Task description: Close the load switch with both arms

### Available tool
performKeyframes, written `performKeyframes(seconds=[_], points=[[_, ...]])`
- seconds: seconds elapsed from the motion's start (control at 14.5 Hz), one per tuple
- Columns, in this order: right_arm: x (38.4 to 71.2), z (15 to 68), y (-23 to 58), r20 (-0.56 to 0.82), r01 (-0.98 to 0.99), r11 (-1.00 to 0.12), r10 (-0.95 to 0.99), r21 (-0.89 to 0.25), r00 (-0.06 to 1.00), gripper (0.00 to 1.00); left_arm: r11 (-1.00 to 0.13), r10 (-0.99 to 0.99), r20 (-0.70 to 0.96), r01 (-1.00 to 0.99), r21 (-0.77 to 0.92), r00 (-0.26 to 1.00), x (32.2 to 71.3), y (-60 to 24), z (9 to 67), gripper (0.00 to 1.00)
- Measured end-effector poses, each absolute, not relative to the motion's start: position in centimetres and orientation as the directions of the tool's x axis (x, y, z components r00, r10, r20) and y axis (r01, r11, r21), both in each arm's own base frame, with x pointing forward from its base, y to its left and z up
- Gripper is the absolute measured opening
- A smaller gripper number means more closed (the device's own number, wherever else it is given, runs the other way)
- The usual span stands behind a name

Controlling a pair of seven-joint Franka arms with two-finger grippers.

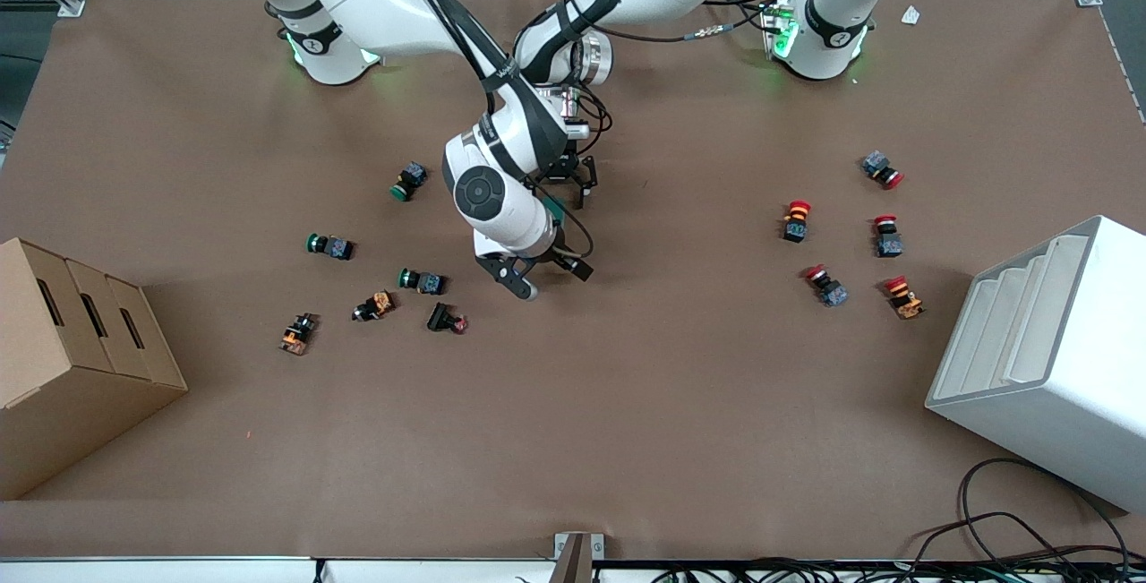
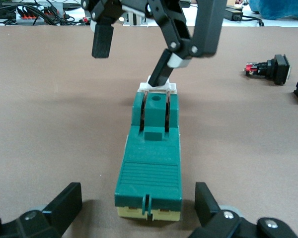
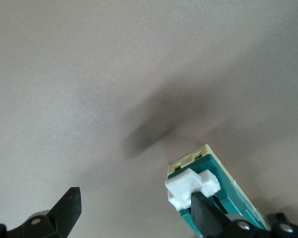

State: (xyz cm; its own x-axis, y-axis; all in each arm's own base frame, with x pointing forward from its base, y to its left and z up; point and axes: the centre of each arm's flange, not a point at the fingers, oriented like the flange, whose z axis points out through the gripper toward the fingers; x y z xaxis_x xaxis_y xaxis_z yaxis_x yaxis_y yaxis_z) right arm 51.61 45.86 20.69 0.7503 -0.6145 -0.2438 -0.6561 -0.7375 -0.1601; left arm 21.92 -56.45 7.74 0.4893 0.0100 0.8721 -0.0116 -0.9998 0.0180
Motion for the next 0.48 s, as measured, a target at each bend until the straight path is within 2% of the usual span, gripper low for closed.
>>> performKeyframes(seconds=[0.21, 0.48], points=[[52.5, 20.3, 45.0, -0.233, -0.647, -0.742, -0.608, -0.173, 0.759, 1.0, -1.0, 0.01, 0.872, -0.012, 0.018, 0.489, 21.9, -56.5, 7.7, 1.0], [55.9, 21.1, 40.8, -0.246, -0.622, -0.769, -0.58, -0.15, 0.777, 1.0, -1.0, 0.01, 0.872, -0.011, 0.018, 0.489, 21.9, -56.5, 7.7, 1.0]])
